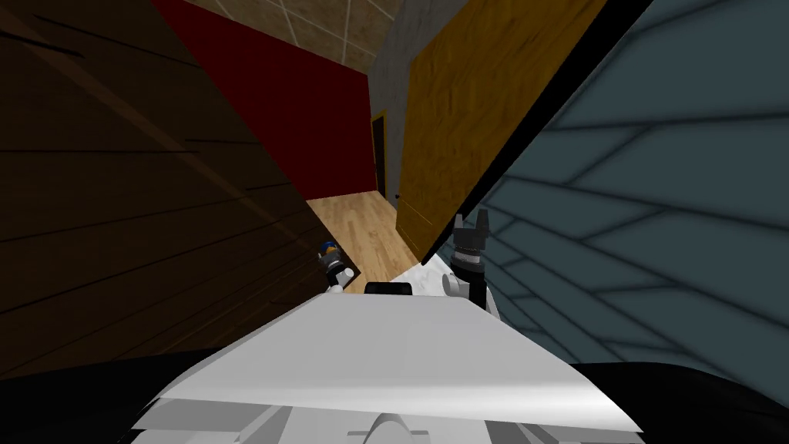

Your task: Push the door open

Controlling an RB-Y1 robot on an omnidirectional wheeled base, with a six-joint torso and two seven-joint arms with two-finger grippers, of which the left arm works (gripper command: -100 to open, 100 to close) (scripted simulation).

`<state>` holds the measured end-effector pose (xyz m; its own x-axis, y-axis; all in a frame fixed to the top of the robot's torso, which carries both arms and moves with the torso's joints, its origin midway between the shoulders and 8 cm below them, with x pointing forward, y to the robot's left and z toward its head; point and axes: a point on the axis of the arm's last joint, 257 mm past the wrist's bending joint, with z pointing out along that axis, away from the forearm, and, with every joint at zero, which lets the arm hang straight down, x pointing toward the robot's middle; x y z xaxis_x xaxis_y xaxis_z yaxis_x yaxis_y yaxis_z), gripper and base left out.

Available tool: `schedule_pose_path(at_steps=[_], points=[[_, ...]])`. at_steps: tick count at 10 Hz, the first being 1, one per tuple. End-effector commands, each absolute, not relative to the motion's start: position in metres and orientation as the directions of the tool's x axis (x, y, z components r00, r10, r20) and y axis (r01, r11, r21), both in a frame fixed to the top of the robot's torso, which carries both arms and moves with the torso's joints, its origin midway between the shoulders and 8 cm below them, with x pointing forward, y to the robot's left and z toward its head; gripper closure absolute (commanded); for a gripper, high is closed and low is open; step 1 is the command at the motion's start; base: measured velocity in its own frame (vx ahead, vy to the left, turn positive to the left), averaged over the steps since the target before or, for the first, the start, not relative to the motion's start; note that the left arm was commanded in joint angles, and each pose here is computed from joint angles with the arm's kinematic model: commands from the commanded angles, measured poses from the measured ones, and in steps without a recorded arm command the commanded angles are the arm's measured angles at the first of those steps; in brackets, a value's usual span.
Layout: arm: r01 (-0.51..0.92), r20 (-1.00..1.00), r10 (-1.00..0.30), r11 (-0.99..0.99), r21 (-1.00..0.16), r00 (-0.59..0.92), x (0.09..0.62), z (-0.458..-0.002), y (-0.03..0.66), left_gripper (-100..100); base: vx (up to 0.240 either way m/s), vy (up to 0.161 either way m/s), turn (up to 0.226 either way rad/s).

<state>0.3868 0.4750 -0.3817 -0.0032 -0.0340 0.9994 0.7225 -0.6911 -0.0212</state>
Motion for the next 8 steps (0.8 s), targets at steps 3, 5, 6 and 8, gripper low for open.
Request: schedule_pose_path(at_steps=[3, 5, 6, 8], points=[[0.731, 0.999, -0.039, -0.682, -0.024, -0.004, 0.382, -0.381, 0.480, 100, 0.176, 0.042, 0.175], [0.726, 0.999, -0.032, -0.687, -0.020, -0.003, 0.385, -0.383, 0.475, 100, 0.154, 0.013, 0.226], [0.724, 1.000, -0.027, -0.690, -0.017, -0.002, 0.387, -0.385, 0.471, 100, 0.198, 0.020, 0.252], [0.719, 1.000, -0.016, -0.695, -0.010, -0.001, 0.389, -0.388, 0.464, 100, 0.209, -0.003, 0.223]])
